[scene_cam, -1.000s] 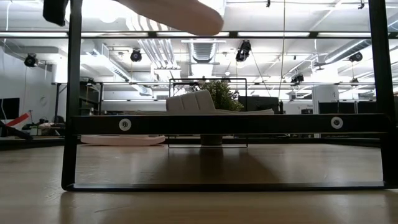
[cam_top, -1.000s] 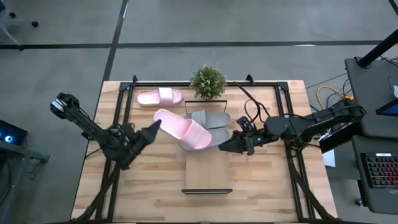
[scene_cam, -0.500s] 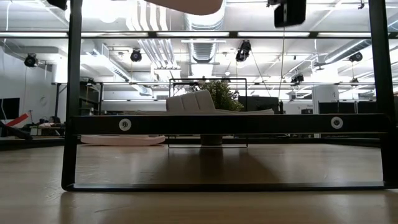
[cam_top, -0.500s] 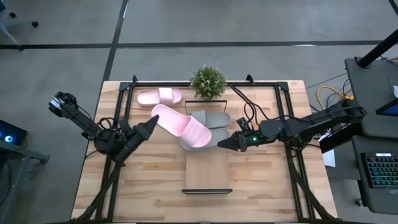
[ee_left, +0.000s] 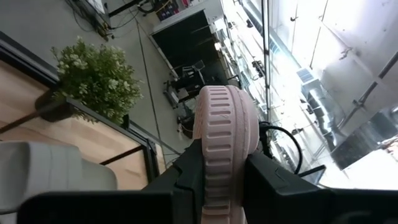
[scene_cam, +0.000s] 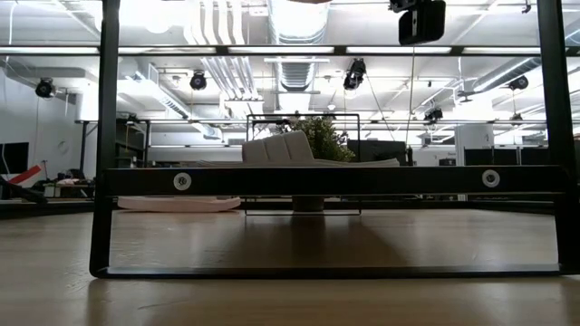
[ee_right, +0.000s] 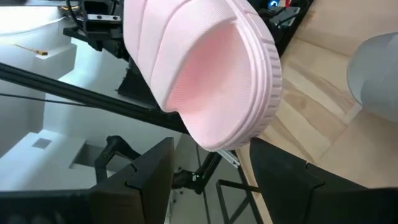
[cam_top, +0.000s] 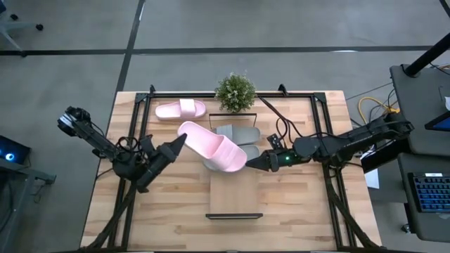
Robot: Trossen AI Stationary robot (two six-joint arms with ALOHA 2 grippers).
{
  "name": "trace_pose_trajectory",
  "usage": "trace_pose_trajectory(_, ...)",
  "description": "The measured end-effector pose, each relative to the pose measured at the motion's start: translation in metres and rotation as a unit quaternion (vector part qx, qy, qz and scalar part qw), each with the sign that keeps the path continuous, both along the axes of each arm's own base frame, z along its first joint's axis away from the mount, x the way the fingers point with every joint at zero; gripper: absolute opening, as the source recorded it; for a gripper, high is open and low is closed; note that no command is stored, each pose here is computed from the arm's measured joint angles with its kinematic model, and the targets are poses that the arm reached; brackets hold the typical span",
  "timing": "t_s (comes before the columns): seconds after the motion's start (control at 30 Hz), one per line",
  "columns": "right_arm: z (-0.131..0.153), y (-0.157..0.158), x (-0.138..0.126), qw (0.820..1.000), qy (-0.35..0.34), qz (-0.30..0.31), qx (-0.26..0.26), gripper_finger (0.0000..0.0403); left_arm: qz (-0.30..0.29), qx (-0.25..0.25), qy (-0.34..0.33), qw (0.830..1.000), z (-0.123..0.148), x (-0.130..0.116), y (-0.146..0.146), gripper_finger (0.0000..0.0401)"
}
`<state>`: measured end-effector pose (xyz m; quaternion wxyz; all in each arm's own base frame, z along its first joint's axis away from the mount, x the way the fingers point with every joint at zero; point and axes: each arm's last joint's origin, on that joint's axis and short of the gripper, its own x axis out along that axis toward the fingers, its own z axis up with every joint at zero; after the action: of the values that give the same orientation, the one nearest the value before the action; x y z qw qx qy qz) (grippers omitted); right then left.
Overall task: Pick and place slides into the shelf
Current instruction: Put the bottom pink slide on the shelf
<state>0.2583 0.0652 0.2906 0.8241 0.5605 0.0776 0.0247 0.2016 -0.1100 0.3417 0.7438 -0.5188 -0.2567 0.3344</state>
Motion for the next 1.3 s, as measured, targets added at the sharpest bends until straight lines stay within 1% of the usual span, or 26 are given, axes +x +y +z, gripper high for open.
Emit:
trace_pose_trajectory(0.13,-0.001,0.0,0.0,1.0,0.002,0.002,-0.002,0.0201,-0.008,-0.002,-0.014,1.0,0.001,0.005,0.0,0.0054)
trace_pose_trajectory(0.27,-0.001,0.0,0.0,1.0,0.004,0.003,-0.005,0.0201,-0.01,0.006,-0.009,1.0,0.004,0.006,-0.001,0.0054)
trace_pose_trajectory(0.57,-0.001,0.0,0.0,1.0,0.003,0.001,-0.007,0.0201,-0.019,0.026,0.0,0.999,0.012,0.005,-0.001,0.0054)
trace_pose_trajectory(0.9,-0.002,0.0,0.0,1.0,0.003,0.001,-0.01,0.0201,-0.02,0.029,-0.001,0.999,0.012,0.005,0.0,0.0054)
trace_pose_trajectory(1.3,-0.002,0.0,0.0,1.0,0.002,0.0,-0.01,0.0201,-0.021,0.039,0.004,0.999,0.019,-0.001,0.005,0.0054)
